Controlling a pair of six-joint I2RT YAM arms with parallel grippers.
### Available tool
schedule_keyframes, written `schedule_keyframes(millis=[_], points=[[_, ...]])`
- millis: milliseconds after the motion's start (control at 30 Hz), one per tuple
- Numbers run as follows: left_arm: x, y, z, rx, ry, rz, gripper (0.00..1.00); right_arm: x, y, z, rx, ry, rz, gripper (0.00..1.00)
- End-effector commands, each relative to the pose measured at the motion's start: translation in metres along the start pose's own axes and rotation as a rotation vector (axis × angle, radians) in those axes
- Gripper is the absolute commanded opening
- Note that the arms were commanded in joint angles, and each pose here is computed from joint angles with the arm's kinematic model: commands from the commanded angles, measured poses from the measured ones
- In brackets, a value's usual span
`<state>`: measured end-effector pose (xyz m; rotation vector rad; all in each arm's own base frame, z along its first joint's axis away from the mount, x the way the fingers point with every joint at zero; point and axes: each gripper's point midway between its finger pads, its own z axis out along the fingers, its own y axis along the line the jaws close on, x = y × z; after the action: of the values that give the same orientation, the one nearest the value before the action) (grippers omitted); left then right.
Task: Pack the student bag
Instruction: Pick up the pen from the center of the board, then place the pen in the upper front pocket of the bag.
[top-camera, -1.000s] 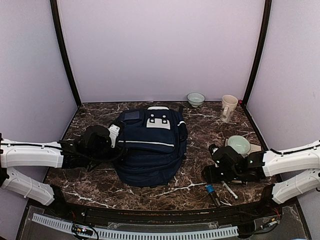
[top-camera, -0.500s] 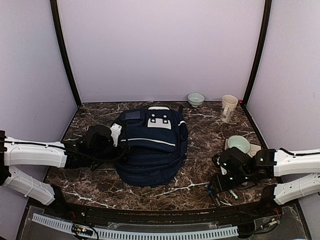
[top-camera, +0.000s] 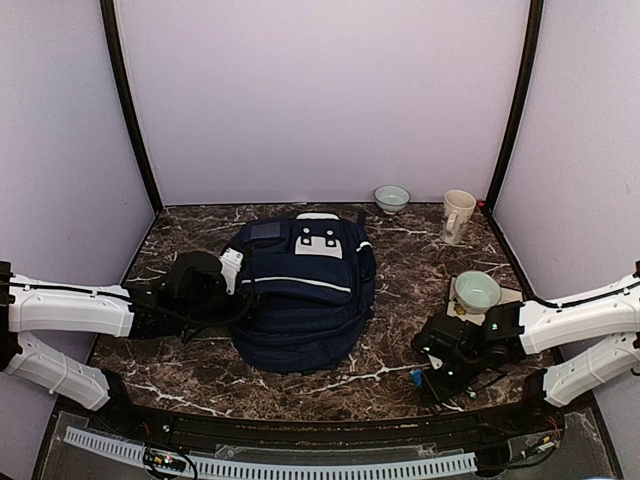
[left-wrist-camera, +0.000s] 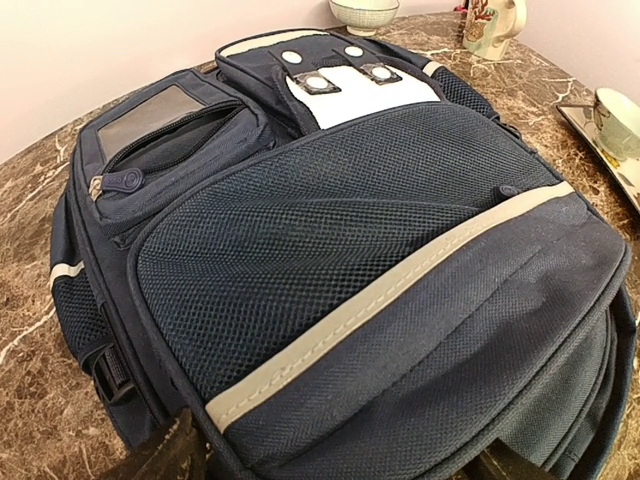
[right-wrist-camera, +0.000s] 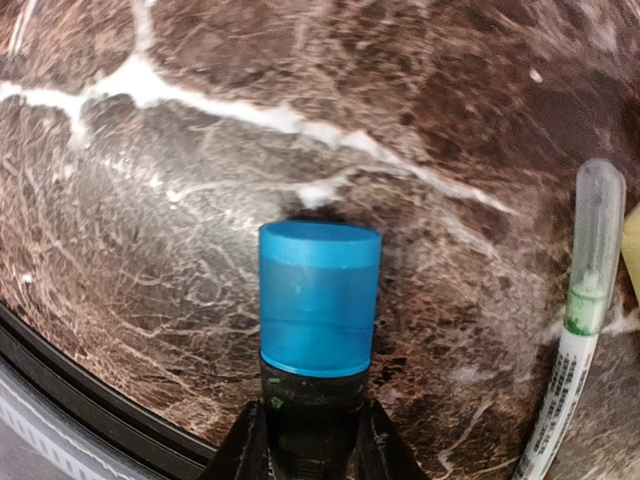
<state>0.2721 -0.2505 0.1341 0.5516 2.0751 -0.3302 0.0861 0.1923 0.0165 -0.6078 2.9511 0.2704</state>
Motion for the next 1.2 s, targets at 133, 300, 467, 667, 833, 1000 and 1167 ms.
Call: schedule_keyframes(millis=[133, 300, 467, 667, 833, 1000, 1167], points=[[-0.015, -0.014, -0.004, 0.081, -0.072, -0.010, 0.78, -0.011, -0.006, -0.008, 0.041, -0.081, 0.019, 0.13], [-0.012, -0.014, -0.005, 0.088, -0.068, -0.011, 0.77, -0.035, 0.007, -0.029, -0.048, -0.236, 0.049, 0.12], [-0.011, -0.015, -0.006, 0.091, -0.060, -0.015, 0.76, -0.060, 0.027, -0.045, -0.165, -0.394, 0.064, 0.13], [-0.009, -0.016, -0.003, 0.093, -0.047, -0.010, 0.75, -0.090, 0.029, -0.056, -0.150, -0.558, 0.047, 0.11], [-0.004, -0.016, -0.003, 0.091, -0.019, 0.001, 0.74, -0.108, 0.040, -0.054, -0.122, -0.607, -0.053, 0.11], [0.001, -0.016, -0.003, 0.096, 0.001, 0.012, 0.73, -0.131, 0.057, -0.061, -0.097, -0.665, -0.190, 0.12], [-0.001, -0.017, 0.000, 0.087, 0.010, 0.021, 0.70, -0.159, 0.073, -0.078, -0.081, -0.747, -0.306, 0.09]])
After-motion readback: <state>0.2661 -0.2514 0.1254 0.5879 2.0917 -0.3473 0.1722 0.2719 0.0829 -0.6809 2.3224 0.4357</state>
